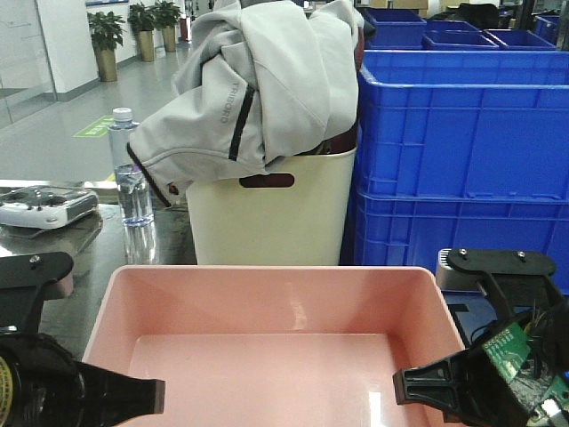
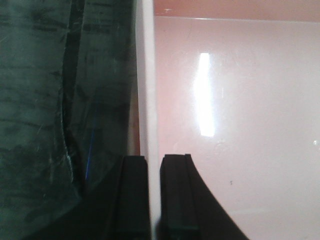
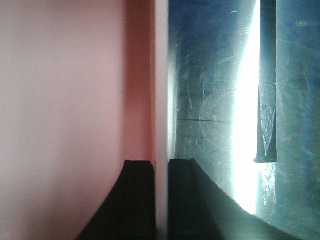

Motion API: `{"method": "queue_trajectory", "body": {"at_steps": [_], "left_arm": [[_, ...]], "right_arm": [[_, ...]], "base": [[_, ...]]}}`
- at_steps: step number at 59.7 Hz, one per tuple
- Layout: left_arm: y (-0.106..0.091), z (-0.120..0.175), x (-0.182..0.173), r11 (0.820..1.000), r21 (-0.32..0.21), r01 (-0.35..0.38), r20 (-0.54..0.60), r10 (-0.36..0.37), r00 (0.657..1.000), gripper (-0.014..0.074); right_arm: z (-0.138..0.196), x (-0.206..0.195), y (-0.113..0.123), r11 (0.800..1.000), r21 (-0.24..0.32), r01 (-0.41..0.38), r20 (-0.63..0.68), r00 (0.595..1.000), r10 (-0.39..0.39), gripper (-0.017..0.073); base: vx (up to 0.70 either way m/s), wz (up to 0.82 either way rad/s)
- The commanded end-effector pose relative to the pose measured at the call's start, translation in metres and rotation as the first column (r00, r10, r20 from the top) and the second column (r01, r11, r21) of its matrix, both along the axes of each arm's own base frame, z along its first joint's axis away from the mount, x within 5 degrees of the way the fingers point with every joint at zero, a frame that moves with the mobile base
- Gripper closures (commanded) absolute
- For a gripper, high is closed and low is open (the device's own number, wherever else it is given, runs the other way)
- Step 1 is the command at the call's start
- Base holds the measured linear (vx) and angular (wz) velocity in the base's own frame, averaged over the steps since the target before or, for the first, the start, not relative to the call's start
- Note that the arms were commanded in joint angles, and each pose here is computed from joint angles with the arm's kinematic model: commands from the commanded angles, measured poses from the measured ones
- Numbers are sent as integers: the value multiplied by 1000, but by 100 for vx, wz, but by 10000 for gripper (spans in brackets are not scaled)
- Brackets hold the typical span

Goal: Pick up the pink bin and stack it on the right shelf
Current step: 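Carry the bin with both grippers toward the steel table, then lower the bin onto the steel table and open both grippers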

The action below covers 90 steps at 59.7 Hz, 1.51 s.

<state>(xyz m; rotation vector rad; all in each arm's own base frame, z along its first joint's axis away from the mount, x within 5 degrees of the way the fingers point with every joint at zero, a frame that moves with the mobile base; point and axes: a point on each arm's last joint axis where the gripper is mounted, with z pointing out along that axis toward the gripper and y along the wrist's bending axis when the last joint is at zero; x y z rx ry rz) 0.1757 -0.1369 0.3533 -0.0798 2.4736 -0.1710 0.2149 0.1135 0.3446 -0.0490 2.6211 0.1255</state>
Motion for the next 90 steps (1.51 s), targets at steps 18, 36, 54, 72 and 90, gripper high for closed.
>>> {"method": "queue_trajectory", "body": {"at_steps": [18, 36, 54, 72, 90], "left_arm": [[5, 18, -1, 999, -29, 13, 99, -10, 995, 555], [5, 18, -1, 999, -29, 13, 99, -10, 995, 555], [5, 19, 0, 1000, -27, 14, 104, -11, 995, 555], [5, 14, 6, 989, 113, 98, 103, -110, 989, 553], [11, -1, 65, 972, 218, 91, 26, -99, 995, 547]], "right_arm": [[17, 0, -6, 1000, -10, -5, 104, 995, 6, 457], [17, 0, -6, 1000, -10, -5, 104, 995, 6, 457], [17, 1, -6, 1000, -16, -5, 107, 994, 7, 457], [16, 3, -4, 999, -26, -33, 113, 993, 36, 457], [0, 45, 19, 996, -84, -19, 25, 999, 21, 456]], "base": [[4, -7], [0, -2], [0, 0], [0, 0], [0, 0]]}}
